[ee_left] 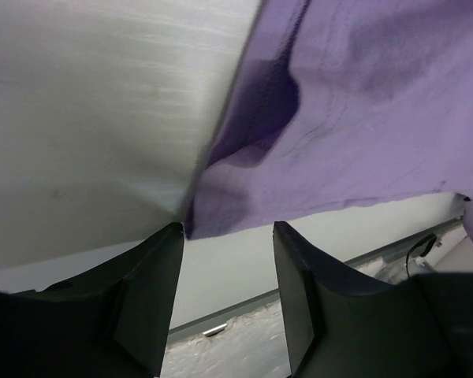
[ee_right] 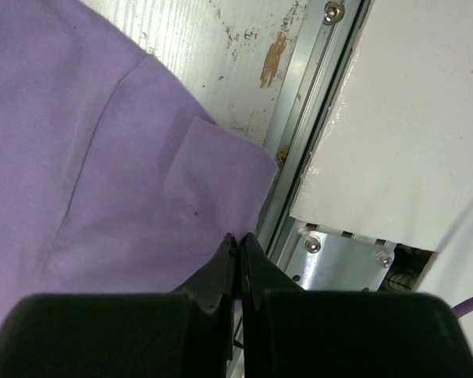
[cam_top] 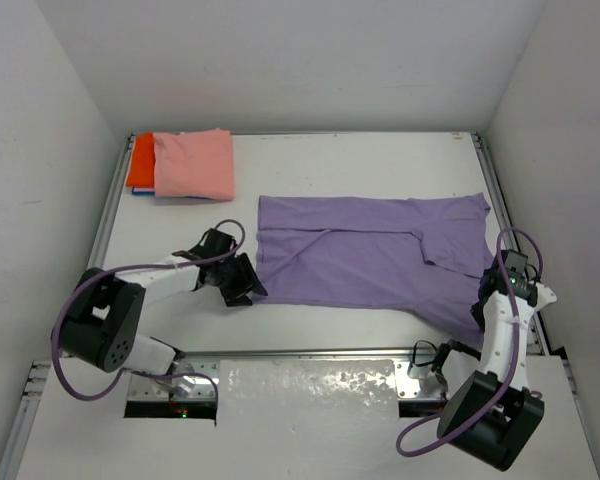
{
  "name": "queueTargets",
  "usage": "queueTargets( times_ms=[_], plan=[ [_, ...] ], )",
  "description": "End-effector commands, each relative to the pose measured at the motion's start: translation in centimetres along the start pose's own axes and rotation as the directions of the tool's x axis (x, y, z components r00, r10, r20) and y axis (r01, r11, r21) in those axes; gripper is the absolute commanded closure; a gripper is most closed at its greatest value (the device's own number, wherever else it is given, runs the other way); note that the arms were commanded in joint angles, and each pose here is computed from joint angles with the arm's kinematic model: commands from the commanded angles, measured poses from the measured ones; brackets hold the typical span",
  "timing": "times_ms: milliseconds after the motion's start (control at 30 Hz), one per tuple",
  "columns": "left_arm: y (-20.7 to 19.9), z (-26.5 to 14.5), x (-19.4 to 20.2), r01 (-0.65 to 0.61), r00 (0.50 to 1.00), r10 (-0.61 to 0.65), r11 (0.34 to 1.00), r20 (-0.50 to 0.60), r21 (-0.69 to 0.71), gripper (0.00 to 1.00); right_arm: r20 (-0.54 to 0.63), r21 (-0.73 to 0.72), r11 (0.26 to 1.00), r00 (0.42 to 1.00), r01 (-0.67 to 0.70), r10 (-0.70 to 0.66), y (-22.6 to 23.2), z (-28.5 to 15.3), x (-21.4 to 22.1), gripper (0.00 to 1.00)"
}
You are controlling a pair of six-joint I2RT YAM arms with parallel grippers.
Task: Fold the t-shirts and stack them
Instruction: Grap the side of the flattened tshirt closest away from the robot with both arms
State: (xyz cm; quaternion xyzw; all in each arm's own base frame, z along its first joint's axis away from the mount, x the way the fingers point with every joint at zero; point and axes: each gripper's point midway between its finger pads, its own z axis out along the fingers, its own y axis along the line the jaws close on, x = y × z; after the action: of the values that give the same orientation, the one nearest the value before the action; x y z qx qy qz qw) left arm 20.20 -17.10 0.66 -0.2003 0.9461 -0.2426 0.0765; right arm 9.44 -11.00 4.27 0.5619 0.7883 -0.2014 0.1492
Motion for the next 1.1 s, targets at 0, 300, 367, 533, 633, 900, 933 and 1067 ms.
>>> queueTargets(
  times_ms=[0, 300, 367, 533, 633, 900, 933, 1067],
  plan=[
    [1.2, 1.4, 0.3, -0.01, 1.0, 0.011, 0.998, 0.013, -0.069, 0.53, 0.049, -0.008, 1.0, 0.999, -0.003, 0.003, 0.3, -0.6, -1.6, 1.0],
    [1.8, 0.7, 0.4, -0.016, 0.999, 0.021, 0.992, 0.042, -0.123, 1.0, 0.064, -0.023, 1.0, 0.998, 0.015, -0.013, 0.7, -0.9, -2.0, 1.0],
    [1.6, -0.4, -0.1, -0.019, 0.996, 0.029, 0.991, 0.078, -0.13, 1.0, 0.08, -0.02, 1.0, 0.997, 0.023, -0.021, 0.8, -1.2, -2.5, 1.0],
    [1.3, -1.9, 0.2, 0.004, 0.995, 0.007, 0.994, 0.103, -0.107, 1.0, 0.1, 0.016, 1.0, 0.995, 0.002, -0.004, 0.0, -1.9, -3.0, 1.0],
    [1.1, -2.4, 0.6, 0.012, 0.995, -0.003, 0.996, 0.103, -0.088, 1.0, 0.113, 0.03, 0.999, 0.994, -0.012, 0.008, -0.5, -2.2, -3.2, 1.0],
    [0.5, -3.0, 0.8, 0.013, 0.994, -0.007, 0.998, 0.106, -0.054, 1.0, 0.164, 0.015, 1.0, 0.986, 0.01, -0.012, -0.2, -3.0, -4.6, 1.0],
    [0.3, -3.1, 0.6, 0.011, 0.994, -0.006, 0.999, 0.111, -0.048, 1.0, 0.185, 0.003, 1.0, 0.982, 0.025, -0.025, 0.1, -3.2, -5.3, 1.0],
    [-1.0, -3.5, -0.9, -0.002, 0.992, 0.007, 0.999, 0.128, -0.039, 1.0, 0.252, -0.049, 0.997, 0.967, 0.059, -0.045, 1.6, -4.0, -7.7, 1.0]
  ],
)
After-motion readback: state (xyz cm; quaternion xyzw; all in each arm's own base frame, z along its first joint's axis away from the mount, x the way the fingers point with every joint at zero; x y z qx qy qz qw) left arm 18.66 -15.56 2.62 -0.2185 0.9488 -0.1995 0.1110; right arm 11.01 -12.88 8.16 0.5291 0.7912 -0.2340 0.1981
